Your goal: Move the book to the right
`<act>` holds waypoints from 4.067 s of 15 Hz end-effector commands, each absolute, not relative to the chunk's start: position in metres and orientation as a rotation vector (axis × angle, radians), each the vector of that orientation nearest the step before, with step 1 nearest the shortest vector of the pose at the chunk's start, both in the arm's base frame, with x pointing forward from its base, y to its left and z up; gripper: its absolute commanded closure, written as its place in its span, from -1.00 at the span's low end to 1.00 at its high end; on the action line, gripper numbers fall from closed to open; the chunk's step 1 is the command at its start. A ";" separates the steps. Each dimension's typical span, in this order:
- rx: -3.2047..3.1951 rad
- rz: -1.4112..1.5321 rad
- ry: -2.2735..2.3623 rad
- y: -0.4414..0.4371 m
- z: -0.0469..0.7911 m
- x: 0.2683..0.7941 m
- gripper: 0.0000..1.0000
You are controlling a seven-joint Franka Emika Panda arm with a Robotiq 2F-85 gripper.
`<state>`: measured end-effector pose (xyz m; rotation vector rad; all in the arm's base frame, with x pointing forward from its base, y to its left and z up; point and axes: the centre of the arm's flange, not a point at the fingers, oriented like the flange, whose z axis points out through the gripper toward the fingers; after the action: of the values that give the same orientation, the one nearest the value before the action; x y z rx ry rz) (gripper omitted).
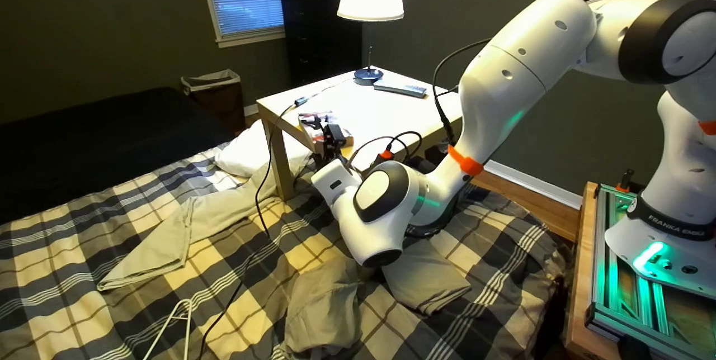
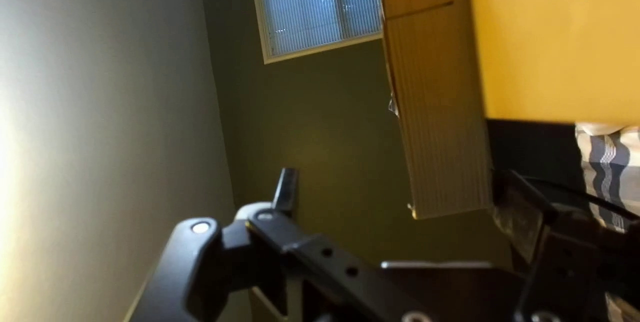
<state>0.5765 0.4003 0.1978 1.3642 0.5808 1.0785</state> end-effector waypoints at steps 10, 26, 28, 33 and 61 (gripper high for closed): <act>1.347 1.040 0.614 0.397 0.189 0.582 0.86; 1.845 1.129 0.012 0.339 0.369 0.606 0.86; 1.904 1.157 -0.104 0.324 0.384 0.605 0.86; 2.057 1.225 -0.377 0.291 0.411 0.598 0.86; 2.444 1.400 -1.193 0.123 0.418 0.606 0.43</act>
<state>0.6057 0.1232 0.4177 2.4443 -1.1933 1.4003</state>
